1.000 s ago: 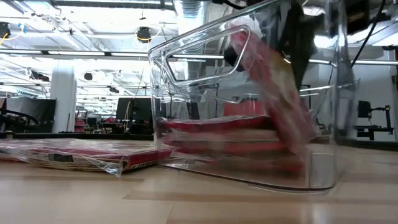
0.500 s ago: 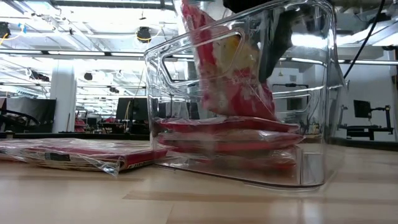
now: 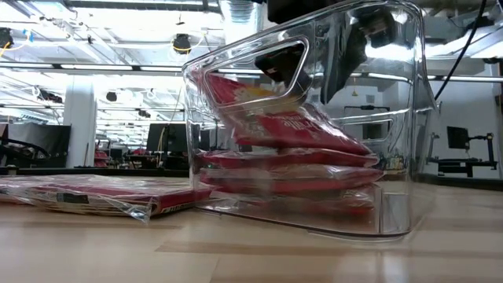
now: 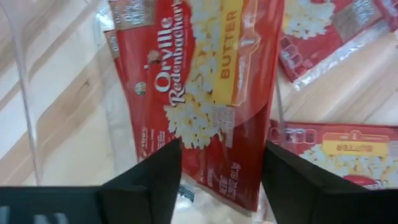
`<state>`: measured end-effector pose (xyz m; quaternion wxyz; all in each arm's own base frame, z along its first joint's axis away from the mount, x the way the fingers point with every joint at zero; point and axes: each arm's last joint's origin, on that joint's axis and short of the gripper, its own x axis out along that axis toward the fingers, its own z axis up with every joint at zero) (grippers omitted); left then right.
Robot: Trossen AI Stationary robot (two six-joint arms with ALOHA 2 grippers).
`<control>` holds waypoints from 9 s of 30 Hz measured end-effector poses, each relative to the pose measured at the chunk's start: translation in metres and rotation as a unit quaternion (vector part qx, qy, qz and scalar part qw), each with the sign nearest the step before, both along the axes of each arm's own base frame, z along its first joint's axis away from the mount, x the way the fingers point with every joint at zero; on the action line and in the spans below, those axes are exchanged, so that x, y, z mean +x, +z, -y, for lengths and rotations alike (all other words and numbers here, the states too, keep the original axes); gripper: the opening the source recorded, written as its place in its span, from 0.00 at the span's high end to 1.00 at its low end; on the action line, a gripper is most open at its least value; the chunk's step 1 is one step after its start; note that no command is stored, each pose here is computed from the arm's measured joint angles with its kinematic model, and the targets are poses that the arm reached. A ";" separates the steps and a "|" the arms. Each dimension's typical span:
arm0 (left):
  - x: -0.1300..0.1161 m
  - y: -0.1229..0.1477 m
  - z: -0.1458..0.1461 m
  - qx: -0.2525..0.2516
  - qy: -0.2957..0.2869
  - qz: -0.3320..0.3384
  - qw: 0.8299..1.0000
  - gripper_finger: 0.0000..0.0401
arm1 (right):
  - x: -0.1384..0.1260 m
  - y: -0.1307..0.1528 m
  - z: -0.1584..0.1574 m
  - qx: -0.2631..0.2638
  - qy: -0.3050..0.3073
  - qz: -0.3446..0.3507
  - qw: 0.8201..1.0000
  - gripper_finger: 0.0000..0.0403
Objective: Sort popcorn bags into baskets
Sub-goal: Put the red popcorn packet into the transparent bin
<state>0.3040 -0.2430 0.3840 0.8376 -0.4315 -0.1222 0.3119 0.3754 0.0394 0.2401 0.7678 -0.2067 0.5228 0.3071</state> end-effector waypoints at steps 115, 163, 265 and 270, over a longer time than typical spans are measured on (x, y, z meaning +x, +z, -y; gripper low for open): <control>-0.017 -0.007 -0.014 0.004 0.001 -0.035 0.999 0.45 | 0.008 -0.021 0.004 -0.028 0.009 0.026 0.999 0.69; -0.018 -0.009 -0.016 0.007 0.010 -0.035 0.999 0.45 | -0.074 -0.038 -0.056 0.031 0.033 -0.025 0.999 0.93; -0.006 -0.057 -0.033 -0.087 -0.004 -0.077 0.993 0.45 | -0.059 -0.060 -0.083 0.056 -0.535 -0.186 0.822 0.99; -0.006 -0.057 -0.033 -0.079 -0.004 -0.083 0.993 0.45 | -0.056 -0.070 -0.085 0.039 -0.546 -0.194 0.815 0.97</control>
